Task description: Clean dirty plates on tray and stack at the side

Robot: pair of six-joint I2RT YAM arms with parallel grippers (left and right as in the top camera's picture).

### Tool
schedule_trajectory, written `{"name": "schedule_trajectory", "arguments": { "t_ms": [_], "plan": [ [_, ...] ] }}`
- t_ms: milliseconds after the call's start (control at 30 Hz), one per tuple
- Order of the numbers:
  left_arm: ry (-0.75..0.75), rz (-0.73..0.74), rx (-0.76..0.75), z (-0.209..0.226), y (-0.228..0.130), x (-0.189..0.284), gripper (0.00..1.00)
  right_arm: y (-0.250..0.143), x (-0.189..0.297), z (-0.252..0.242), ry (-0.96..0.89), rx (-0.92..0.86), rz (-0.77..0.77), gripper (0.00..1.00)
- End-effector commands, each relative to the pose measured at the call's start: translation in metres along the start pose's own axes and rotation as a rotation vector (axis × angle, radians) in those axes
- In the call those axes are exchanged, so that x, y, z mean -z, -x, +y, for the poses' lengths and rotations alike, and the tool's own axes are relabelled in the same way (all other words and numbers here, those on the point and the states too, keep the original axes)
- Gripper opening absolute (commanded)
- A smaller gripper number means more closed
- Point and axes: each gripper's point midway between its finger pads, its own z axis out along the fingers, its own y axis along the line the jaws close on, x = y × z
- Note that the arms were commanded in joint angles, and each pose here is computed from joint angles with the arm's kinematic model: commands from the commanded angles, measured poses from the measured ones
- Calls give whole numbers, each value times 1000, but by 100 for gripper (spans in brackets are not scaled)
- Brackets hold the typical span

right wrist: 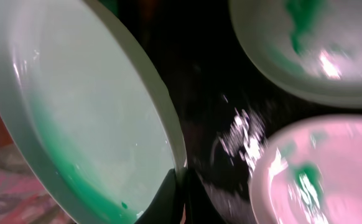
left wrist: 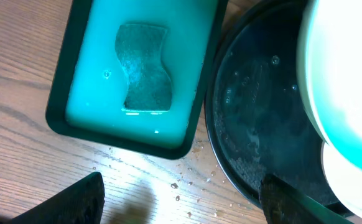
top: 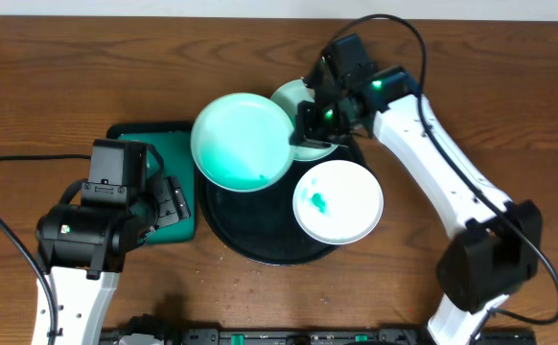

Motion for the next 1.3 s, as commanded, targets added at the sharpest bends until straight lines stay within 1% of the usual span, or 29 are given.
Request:
{"name": "schedule_trajectory", "arguments": {
  "t_ms": [0,133,267,333,400,433,500,633,667,767,867,933,1067,1167,1267],
  "plan": [
    [3,6,-7,0,-1,0,80,10,1,21,111,82,-24,1],
    [3,6,-7,0,-1,0,80,29,9,45,201,174,-108,1],
    [3,6,-6,0,-1,0,80,37,11,49,216,188,-142,1],
    [3,6,-7,0,-1,0,80,35,10,47,213,151,-128,1],
    [5,10,-7,0,-2,0,80,24,8,40,193,53,-76,1],
    [5,11,-7,0,-2,0,80,15,6,35,173,-4,-36,1],
    [6,12,-7,0,-2,0,80,2,5,25,131,-59,15,1],
    [6,12,-7,0,-2,0,80,-9,7,-33,-157,-197,6,1],
    [6,13,-7,0,-2,0,80,-9,9,-41,-196,-189,0,1],
    [6,12,-7,0,-2,0,80,-7,12,-47,-219,-139,-5,1],
    [6,12,-7,0,-2,0,80,-5,19,-71,-343,-203,-47,1],
    [6,12,-7,0,-2,0,80,-1,21,-77,-377,-177,-65,1],
    [6,12,-7,0,-2,0,80,13,21,-72,-360,-66,-103,1],
    [6,13,-7,0,-2,0,81,28,21,-64,-336,27,-153,1],
    [6,13,-7,0,-2,0,81,42,27,-61,-341,61,-218,1]
  ]
}}
